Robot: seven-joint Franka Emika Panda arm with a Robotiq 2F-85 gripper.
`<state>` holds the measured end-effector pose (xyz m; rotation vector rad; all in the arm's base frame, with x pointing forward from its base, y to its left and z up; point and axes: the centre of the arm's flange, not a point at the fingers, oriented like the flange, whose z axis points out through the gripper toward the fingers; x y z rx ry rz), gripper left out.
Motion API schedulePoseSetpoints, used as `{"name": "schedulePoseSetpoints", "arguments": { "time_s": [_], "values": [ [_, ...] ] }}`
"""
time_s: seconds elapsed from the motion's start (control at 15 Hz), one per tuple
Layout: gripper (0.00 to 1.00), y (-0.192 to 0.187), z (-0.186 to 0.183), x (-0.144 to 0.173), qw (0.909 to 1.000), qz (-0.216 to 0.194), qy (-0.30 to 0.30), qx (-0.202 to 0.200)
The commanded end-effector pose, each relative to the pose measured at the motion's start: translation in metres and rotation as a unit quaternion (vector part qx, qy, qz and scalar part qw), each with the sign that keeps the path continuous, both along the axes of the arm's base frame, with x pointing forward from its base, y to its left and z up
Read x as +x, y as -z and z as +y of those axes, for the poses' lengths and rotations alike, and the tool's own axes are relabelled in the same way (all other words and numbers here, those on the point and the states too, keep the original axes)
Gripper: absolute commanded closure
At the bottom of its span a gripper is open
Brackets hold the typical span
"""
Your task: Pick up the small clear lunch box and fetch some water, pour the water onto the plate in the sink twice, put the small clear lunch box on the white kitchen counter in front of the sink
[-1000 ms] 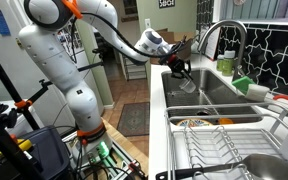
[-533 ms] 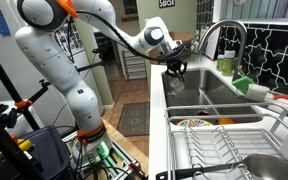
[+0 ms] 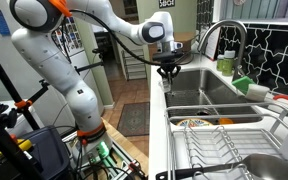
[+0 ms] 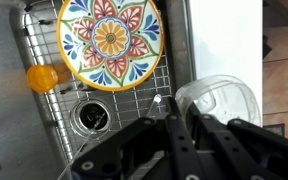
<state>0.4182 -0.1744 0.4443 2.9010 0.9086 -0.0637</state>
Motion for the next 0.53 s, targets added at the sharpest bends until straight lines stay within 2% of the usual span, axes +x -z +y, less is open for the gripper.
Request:
{"name": "schedulePoseSetpoints", "arguments": {
  "time_s": [0.0, 0.27, 0.47],
  "values": [
    [0.97, 0.011, -0.002, -0.004, 0.9995, 0.032, 0.003, 0.006],
    [0.97, 0.024, 0.012, -0.007, 0.9983, 0.052, -0.007, 0.026],
    [0.97, 0.036, 0.024, -0.01, 0.9973, 0.067, -0.012, 0.026]
  ]
}}
